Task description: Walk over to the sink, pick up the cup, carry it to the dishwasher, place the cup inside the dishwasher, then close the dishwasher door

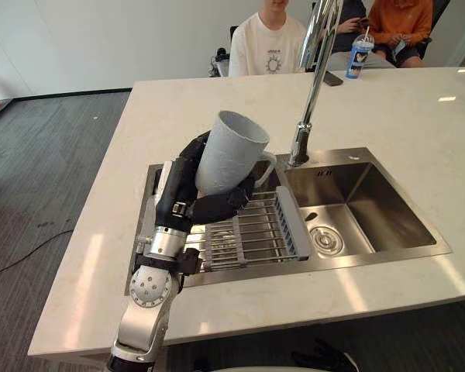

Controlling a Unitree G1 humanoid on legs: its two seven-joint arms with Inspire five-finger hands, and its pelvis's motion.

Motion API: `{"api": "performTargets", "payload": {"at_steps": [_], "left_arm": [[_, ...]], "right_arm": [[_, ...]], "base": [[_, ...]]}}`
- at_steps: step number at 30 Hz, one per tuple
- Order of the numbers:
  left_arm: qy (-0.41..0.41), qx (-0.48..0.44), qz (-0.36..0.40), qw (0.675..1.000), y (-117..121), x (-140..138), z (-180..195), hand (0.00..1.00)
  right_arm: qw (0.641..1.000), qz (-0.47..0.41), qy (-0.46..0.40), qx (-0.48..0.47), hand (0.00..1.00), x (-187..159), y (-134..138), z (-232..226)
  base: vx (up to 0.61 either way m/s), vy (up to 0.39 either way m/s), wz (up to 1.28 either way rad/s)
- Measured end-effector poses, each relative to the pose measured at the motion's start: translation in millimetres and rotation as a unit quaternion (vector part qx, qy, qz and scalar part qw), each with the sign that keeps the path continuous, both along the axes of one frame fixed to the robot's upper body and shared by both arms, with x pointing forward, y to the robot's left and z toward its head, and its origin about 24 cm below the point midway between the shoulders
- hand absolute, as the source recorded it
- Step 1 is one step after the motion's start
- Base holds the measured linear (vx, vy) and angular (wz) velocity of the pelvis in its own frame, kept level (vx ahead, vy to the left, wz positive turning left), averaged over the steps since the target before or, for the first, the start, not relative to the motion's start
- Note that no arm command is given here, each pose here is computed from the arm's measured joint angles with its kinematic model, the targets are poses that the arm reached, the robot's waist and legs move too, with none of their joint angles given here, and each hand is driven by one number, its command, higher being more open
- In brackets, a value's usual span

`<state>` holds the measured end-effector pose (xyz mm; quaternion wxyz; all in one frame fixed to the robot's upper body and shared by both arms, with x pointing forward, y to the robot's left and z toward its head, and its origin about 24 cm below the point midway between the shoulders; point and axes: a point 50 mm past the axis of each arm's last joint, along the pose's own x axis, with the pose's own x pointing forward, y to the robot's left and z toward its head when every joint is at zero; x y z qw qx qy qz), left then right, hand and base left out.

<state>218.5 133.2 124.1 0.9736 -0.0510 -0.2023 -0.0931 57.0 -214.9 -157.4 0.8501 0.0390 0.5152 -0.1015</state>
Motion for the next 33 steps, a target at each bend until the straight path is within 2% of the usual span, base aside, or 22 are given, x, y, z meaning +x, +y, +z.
{"api": "performTargets", "payload": {"at_steps": [8, 14, 21, 29, 33], "left_arm": [[0.029, -0.058, -0.018, 0.998, -2.3, -13.0, -7.9, 0.3], [-0.019, -0.086, -0.07, 0.994, -22.9, -20.6, 13.4, 0.3], [-0.077, -0.12, -0.049, 0.989, -18.4, -24.6, 32.9, 0.3], [-0.066, -0.141, -0.031, 0.987, -18.1, -24.6, 28.7, 0.3], [-0.066, -0.14, -0.056, 0.986, -26.7, -27.2, 29.1, 0.3]], "right_arm": [[1.0, -0.006, -0.008, 0.002, 0.9, 4.8, 6.2, -0.2], [0.997, 0.0, -0.077, -0.003, 0.9, 39.2, 16.5, 12.6], [0.993, 0.014, -0.116, -0.005, 0.9, 55.4, 20.9, 21.9], [0.986, 0.016, -0.16, -0.038, 0.9, 92.2, 5.2, 34.2], [0.99, -0.018, -0.13, -0.059, 0.9, 68.6, -9.3, 28.6]], "base": [[-0.01, 0.019, -0.17], [-0.07, 0.045, -0.4], [-0.15, 0.013, 0.14], [-0.25, -0.059, 0.31], [-0.36, 0.008, 0.68]]}}
